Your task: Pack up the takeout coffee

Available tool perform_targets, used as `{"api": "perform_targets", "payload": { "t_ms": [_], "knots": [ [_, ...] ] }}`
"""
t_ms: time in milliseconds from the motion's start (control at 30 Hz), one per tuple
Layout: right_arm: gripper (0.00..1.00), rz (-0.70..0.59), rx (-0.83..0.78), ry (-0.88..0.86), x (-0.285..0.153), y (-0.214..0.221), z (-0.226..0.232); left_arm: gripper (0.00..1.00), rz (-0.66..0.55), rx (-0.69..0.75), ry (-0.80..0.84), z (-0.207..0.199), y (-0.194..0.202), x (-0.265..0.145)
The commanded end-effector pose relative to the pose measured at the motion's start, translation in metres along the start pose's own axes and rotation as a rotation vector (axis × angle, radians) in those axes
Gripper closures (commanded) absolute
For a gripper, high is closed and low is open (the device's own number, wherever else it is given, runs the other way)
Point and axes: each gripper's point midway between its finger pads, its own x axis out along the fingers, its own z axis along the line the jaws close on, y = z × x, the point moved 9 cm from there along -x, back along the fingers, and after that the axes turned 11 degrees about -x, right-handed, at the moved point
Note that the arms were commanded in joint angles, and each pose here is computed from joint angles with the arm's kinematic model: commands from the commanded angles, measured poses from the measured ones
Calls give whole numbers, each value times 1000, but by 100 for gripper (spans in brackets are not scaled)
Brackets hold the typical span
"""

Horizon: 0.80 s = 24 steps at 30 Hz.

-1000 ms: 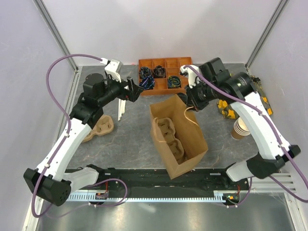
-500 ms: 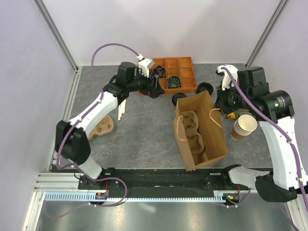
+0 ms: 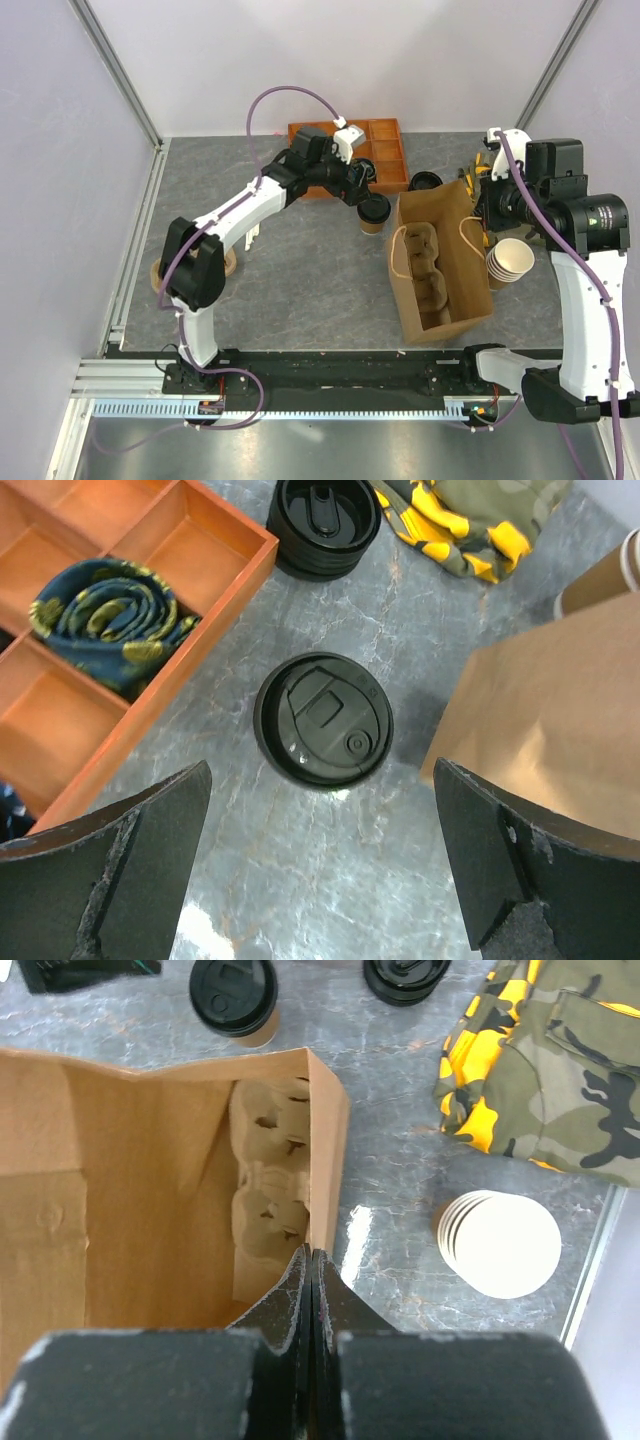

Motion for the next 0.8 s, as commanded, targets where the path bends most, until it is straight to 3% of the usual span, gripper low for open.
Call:
{"api": "perform_targets", "payload": {
  "t_ms": [0,300,767],
  "knots": [
    [100,8,17,41,-15,6,-2,0,-28,145,-1,-7,-15,19],
    [100,31,42,47,-8,5,-6,0,44,229,5,-11,10,52],
    [100,43,45,23,-2,5,-6,0,86,309,-3,-4,33,71]
  ]
}}
